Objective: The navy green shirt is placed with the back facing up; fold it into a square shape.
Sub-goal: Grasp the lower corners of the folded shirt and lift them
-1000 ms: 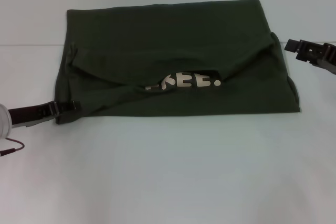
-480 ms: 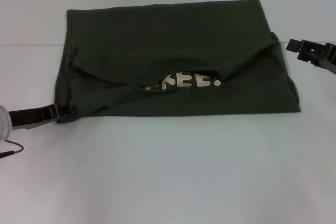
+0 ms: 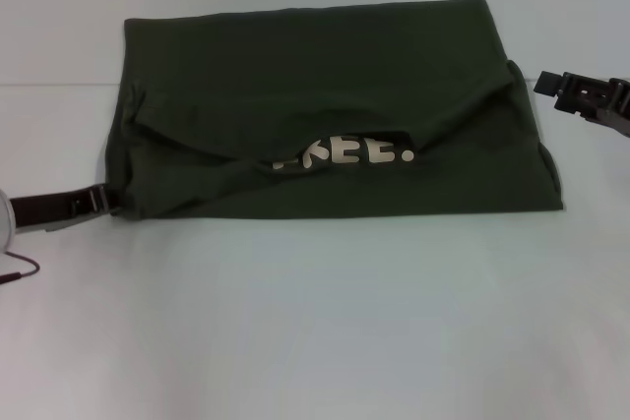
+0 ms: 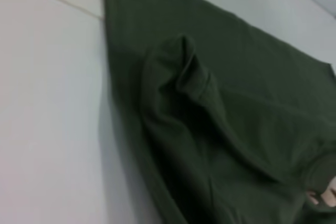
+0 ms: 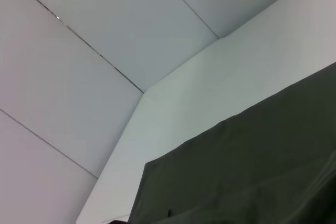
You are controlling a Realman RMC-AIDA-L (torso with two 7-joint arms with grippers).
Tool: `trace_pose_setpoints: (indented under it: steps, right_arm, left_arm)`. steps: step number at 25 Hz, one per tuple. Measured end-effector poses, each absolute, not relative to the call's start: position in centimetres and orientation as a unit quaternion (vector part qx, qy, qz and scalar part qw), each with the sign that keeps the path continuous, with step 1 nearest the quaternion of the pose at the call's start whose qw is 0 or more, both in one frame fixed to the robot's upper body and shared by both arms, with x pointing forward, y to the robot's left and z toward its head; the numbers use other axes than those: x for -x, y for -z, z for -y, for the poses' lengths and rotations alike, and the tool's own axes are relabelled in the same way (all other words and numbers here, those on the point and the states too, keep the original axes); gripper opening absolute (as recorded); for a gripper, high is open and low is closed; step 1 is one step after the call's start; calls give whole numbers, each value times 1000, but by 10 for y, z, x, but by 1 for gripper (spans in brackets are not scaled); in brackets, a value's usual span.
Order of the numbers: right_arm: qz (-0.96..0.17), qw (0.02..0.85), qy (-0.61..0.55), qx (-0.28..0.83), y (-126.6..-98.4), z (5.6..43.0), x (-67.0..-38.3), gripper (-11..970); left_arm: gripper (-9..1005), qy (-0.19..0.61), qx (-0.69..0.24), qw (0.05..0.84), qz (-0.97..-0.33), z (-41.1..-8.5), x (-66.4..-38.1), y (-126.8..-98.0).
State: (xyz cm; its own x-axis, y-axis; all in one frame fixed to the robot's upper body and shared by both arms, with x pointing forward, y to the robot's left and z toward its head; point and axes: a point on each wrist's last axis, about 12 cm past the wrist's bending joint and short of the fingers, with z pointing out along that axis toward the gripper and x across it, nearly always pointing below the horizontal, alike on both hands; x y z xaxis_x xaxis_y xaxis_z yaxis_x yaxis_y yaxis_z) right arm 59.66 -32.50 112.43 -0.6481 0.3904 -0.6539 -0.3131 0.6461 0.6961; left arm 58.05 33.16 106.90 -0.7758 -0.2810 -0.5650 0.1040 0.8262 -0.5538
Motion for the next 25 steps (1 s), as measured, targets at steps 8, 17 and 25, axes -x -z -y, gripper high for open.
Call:
trace_pose_setpoints:
  steps: [8, 17, 25]
  right_arm:
    - [-848, 375, -375, 17, -1126, 337, -598, 642]
    - [-902, 329, -279, 12, -1124, 348, -614, 640]
    - [-932, 278, -234, 10, -1122, 329, -634, 638]
  left_arm:
    - [11, 320, 91, 349, -876, -353, -592, -1102]
    - [11, 311, 114, 335, -882, -357, -601, -1108]
    - [11, 317, 109, 333, -881, -353, -601, -1109]
